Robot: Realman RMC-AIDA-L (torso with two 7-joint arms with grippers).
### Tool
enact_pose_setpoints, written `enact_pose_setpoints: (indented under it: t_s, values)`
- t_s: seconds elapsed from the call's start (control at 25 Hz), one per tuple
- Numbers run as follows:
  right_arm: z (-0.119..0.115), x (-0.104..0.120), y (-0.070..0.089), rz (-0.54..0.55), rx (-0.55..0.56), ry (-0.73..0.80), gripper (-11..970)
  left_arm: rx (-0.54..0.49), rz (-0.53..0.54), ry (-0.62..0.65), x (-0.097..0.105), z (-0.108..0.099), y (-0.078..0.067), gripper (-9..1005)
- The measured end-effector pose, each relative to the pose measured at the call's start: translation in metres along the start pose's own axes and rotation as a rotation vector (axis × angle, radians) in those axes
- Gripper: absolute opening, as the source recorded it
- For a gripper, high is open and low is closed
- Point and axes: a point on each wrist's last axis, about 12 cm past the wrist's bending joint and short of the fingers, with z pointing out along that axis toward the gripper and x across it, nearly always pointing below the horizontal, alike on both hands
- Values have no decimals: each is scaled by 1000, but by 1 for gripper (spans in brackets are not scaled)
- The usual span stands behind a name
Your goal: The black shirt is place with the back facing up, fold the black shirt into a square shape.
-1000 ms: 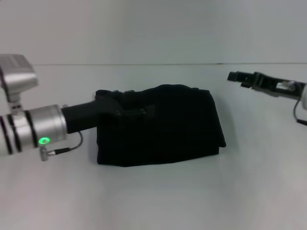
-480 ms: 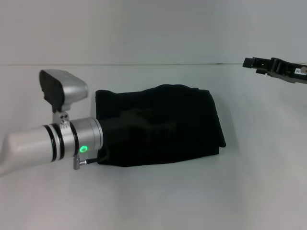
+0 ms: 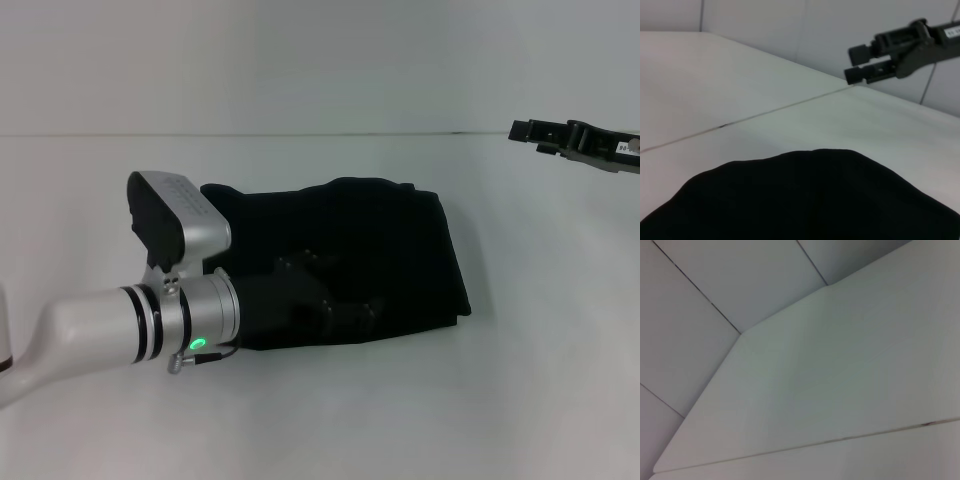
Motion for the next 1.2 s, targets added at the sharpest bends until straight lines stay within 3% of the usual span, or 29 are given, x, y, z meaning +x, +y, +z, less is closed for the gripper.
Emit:
enact_pose_setpoints:
  t_s: [0.4, 0.48, 0.56, 0.76, 1.2]
  values:
    - [-1, -2, -1, -6, 8, -2, 643, 102, 57, -156, -19, -17, -3, 949]
    - [-1, -2, -1, -8, 8, -2, 643, 82, 52, -182, -21, -19, 0, 949]
    - [0, -2, -1, -9, 7, -2, 643, -1, 58, -199, -20, -18, 7, 949]
    - [1, -1, 0, -7, 5, -2, 644, -61, 116, -146, -12, -10, 8, 950]
    - [3, -2, 3, -5, -3, -4, 644, -36, 226, -21, -1, 2, 0, 950]
